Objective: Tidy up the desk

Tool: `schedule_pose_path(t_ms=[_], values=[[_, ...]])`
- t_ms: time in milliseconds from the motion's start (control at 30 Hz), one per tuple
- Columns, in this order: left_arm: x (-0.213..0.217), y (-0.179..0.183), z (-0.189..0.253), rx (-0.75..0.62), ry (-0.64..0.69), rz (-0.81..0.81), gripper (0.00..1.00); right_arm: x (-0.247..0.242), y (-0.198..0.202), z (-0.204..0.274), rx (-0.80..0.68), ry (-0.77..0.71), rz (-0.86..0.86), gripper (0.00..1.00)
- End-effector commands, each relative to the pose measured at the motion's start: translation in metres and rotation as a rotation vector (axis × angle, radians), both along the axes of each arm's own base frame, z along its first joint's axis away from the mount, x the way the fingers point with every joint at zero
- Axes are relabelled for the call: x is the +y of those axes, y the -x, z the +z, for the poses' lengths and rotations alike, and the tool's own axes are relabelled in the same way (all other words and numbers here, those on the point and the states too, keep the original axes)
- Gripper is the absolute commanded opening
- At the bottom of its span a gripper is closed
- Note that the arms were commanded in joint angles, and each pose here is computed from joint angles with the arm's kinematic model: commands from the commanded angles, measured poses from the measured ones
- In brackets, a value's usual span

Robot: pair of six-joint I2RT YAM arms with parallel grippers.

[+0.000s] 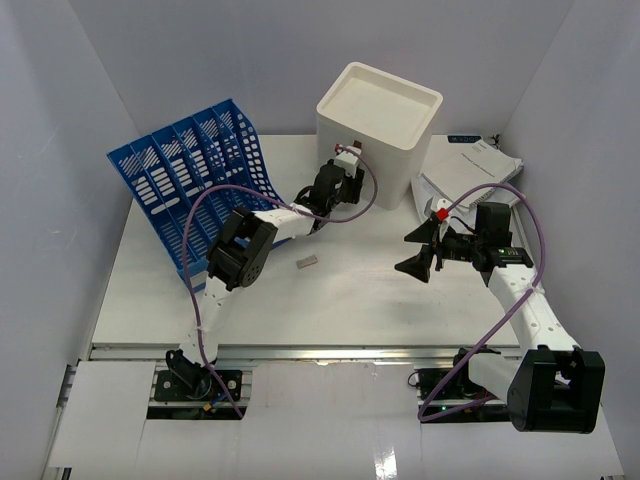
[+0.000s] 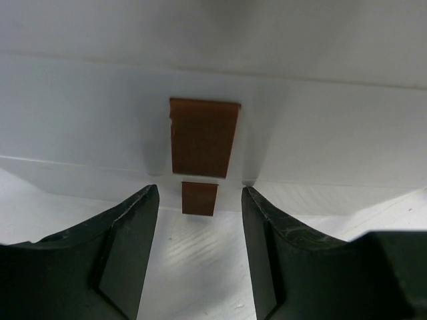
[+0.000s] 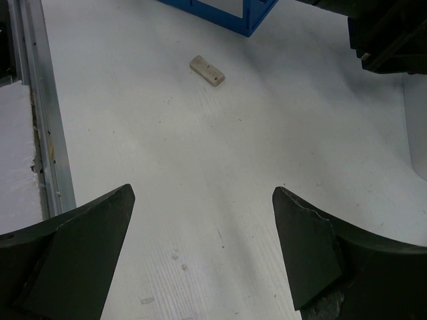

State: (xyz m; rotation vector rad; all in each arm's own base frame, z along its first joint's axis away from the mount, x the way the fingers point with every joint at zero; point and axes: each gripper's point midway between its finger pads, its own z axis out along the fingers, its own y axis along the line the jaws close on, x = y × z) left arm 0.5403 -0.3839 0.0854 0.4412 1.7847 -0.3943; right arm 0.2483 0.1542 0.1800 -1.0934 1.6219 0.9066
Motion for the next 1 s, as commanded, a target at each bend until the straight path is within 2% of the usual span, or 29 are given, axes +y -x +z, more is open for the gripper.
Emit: schedule_pose_path(t_ms=[0, 267, 333, 633, 700, 967], values=[[-0.011, -0.008, 0.015, -0.027, 0.03, -0.022, 0.6, 0.001, 0.001, 0.01, -0.031, -0.022, 0.016, 0.9], [-0.011, -0.005, 0.012, -0.023, 0.029, -0.036, 0.35, 0.001, 0.0, 0.01, -0.031, -0.023, 0.016, 0.9], [-0.01, -0.004, 0.011, -0.024, 0.03, -0.038, 0.25, 0.001, 0.0, 0.009, -0.029, -0.021, 0.014, 0.9], [-0.007, -0.001, 0.017, -0.036, 0.035, -0.043, 0.03, 0.001, 0.0, 0.007, -0.025, -0.017, 0.012, 0.9], [-0.005, 0.002, 0.019, -0.036, 0.031, -0.046, 0.0, 0.001, 0.0, 0.007, -0.023, -0.017, 0.011, 0.89], [0.009, 0.025, 0.022, -0.035, 0.011, -0.064, 0.0, -0.001, -0.002, 0.004, -0.02, -0.006, 0.002, 0.89]])
